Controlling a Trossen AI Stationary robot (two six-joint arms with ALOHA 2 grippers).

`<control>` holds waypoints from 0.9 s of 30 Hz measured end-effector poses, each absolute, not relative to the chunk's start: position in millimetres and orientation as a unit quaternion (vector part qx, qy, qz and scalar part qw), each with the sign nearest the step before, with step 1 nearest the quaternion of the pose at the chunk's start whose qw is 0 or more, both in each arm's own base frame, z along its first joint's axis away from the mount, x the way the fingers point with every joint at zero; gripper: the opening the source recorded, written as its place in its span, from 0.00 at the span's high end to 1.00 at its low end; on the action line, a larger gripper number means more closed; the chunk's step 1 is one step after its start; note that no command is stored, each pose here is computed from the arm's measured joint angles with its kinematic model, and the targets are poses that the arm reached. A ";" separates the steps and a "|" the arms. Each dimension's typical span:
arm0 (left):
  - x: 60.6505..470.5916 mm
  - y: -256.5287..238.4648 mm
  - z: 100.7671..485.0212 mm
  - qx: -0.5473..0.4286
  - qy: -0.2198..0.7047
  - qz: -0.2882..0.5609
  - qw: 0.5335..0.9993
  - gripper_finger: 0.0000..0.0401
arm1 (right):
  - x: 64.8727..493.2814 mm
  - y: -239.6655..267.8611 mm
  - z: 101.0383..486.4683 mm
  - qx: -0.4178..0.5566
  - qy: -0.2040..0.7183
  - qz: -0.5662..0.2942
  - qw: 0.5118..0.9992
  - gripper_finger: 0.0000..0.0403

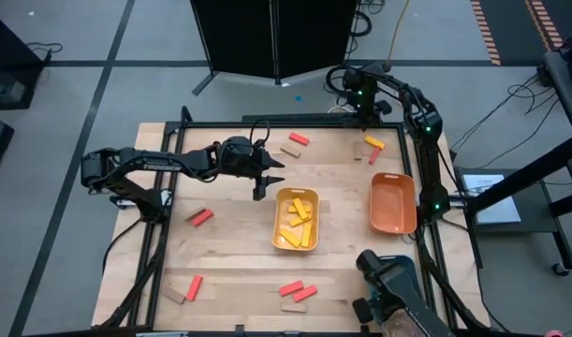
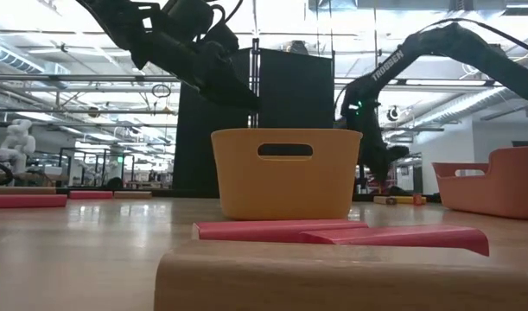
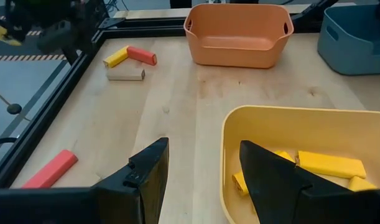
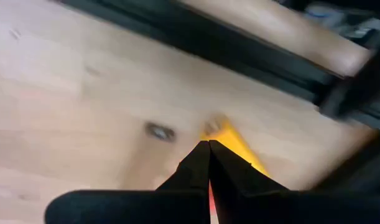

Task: Sort blocks
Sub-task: Put the yellow wooden block into the yellow bin

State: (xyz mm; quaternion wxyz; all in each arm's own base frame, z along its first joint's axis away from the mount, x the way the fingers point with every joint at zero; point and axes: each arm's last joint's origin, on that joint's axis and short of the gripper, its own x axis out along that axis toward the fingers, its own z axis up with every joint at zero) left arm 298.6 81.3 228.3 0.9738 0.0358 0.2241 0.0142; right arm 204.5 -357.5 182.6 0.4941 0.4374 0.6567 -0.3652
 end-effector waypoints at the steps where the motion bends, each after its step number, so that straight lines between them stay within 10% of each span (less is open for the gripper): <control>1: 298.6 81.3 228.3 0.036 0.224 0.014 0.974 0.52 | 203.5 -355.6 185.3 0.432 0.667 -0.370 0.481 1.00; 27: 297.1 80.8 225.1 0.031 0.242 0.012 0.970 0.52 | 182.0 -353.6 144.4 0.479 0.680 -0.382 0.404 1.00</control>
